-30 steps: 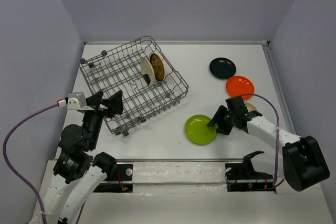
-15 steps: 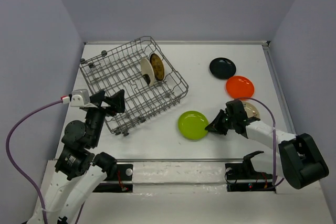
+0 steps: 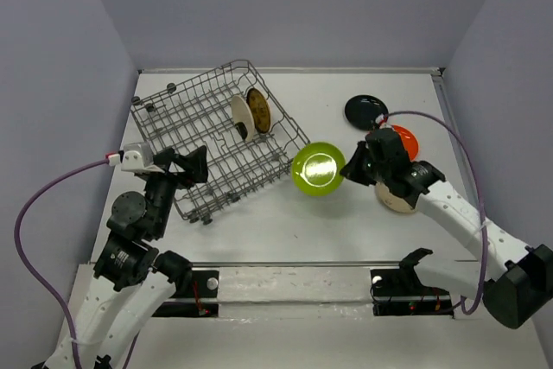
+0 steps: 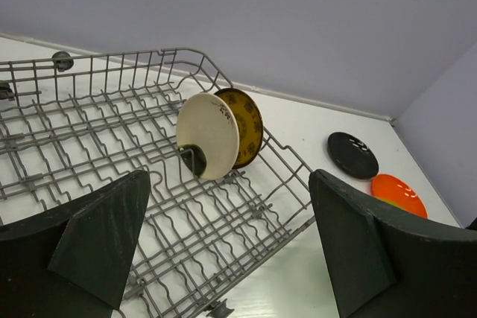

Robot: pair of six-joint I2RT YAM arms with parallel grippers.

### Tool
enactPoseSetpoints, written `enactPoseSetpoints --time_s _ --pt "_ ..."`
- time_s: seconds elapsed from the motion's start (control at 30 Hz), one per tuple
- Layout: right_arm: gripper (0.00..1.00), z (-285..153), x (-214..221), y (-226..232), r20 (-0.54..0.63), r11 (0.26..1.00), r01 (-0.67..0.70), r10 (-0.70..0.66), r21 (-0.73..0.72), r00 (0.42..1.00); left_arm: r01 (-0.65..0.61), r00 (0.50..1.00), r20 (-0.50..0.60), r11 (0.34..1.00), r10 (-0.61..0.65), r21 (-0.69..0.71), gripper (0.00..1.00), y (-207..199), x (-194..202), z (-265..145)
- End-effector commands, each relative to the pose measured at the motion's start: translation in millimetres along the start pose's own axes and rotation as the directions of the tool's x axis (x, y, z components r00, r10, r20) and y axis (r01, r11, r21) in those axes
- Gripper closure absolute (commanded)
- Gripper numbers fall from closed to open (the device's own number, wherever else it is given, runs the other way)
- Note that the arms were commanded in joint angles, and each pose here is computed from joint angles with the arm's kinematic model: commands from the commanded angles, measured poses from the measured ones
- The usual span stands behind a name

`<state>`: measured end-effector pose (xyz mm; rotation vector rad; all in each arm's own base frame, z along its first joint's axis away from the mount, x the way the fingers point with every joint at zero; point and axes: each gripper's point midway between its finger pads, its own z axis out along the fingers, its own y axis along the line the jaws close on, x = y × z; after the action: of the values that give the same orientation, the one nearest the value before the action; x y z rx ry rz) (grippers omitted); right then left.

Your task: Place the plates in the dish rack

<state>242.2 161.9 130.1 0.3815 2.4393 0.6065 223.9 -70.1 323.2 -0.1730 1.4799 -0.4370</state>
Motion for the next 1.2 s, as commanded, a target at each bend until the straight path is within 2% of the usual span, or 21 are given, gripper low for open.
enactPoseSetpoints --time_s 0.0,0.17,0.2,0.23,0.3,0.33,0.37,0.4,0.43,0.5,0.53,0.57,0.6,0.67,0.73,0.9,1.17 --pt "0.93 -43.3 -76.8 68.0 0.272 0.982 0.184 -0.19 0.048 0.943 0.011 0.998 0.068 0.999 -0.008 -0.034 0.01 2.0 -23.8 3.0" --pt "0.93 -37.8 -110.6 130.8 0.374 0.952 0.293 -0.303 0.084 0.877 0.013 0.997 0.074 0.996 -0.007 -0.083 0.01 11.2 -24.8 2.8" --pt "0.93 -21.6 -115.3 138.5 0.379 0.941 0.312 -0.338 0.129 0.861 0.014 0.997 0.076 0.996 -0.007 -0.092 0.01 12.7 -25.3 3.0" --pt "0.93 -31.3 -126.9 167.1 0.422 0.932 0.344 -0.358 0.113 0.833 0.014 0.997 0.074 0.994 -0.006 -0.108 0.01 15.3 -24.7 3.2" --pt "0.93 -28.2 -140.0 190.6 0.466 0.916 0.365 -0.4 0.168 0.79 0.026 0.996 0.085 0.991 -0.015 -0.128 0.01 18.4 -27.5 2.9" --pt "0.93 -3.7 -129.0 204.5 0.44 0.889 0.407 -0.458 0.211 0.773 0.035 0.995 0.094 0.988 -0.021 -0.151 0.01 22.8 -28.8 1.9" --pt "0.93 -15.3 -146.3 231.6 0.492 0.884 0.417 -0.465 0.212 0.736 0.045 0.994 0.102 0.986 -0.029 -0.161 0.01 24.4 -30.9 0.8" --pt "0.93 12.8 -141.8 236.5 0.468 0.859 0.431 -0.512 0.276 0.721 0.062 0.993 0.109 0.983 -0.043 -0.17 0.01 26.0 -32.0 -0.6" --pt "0.93 2.3 -153.3 263.9 0.515 0.862 0.436 -0.505 0.258 0.693 0.072 0.991 0.122 0.977 -0.048 -0.2 0.01 31.5 -34.1 -1.8" --pt "0.93 15.3 -158.9 275.1 0.521 0.852 0.422 -0.524 0.311 0.673 0.091 0.989 0.138 0.969 -0.06 -0.23 0.01 36.7 -37.2 -4.1" --pt "0.93 45.2 -145.5 280.9 0.491 0.827 0.446 -0.563 0.344 0.665 0.104 0.986 0.15 0.961 -0.067 -0.255 0.01 41.5 -39.0 -6.2" --pt "0.93 36.0 -155.5 299.9 0.532 0.834 0.439 -0.551 0.335 0.643 0.111 0.985 0.159 0.958 -0.07 -0.265 0.01 43.6 -41.1 -8.0" --pt "0.93 61.0 -143.7 300.9 0.5 0.799 0.462 -0.601 0.384 0.624 0.121 0.983 0.17 0.95 -0.073 -0.287 0.01 47.8 -43.0 -10.4" --pt "0.93 55.7 -152.0 319.6 0.549 0.814 0.435 -0.581 0.385 0.601 0.124 0.982 0.176 0.946 -0.073 -0.3 0.01 50.3 -44.4 -12.5" --pt "0.93 83.3 -144.8 320.2 0.525 0.785 0.454 -0.619 0.421 0.584 0.126 0.981 0.18 0.939 -0.07 -0.32 0.01 53.6 -45.5 -13.9" --pt "0.93 101.0 -141.7 329.2 0.56 0.791 0.433 -0.612 0.432 0.559 0.142 0.978 0.193 0.933 -0.08 -0.331 0.01 55.8 -48.6 -17.7" --pt "0.93 118.6 -134.4 328.0 0.549 0.733 0.433 -0.68 0.525 0.486 0.131 0.981 0.179 0.945 -0.079 -0.299 0.01 49.3 -46.8 -15.6"
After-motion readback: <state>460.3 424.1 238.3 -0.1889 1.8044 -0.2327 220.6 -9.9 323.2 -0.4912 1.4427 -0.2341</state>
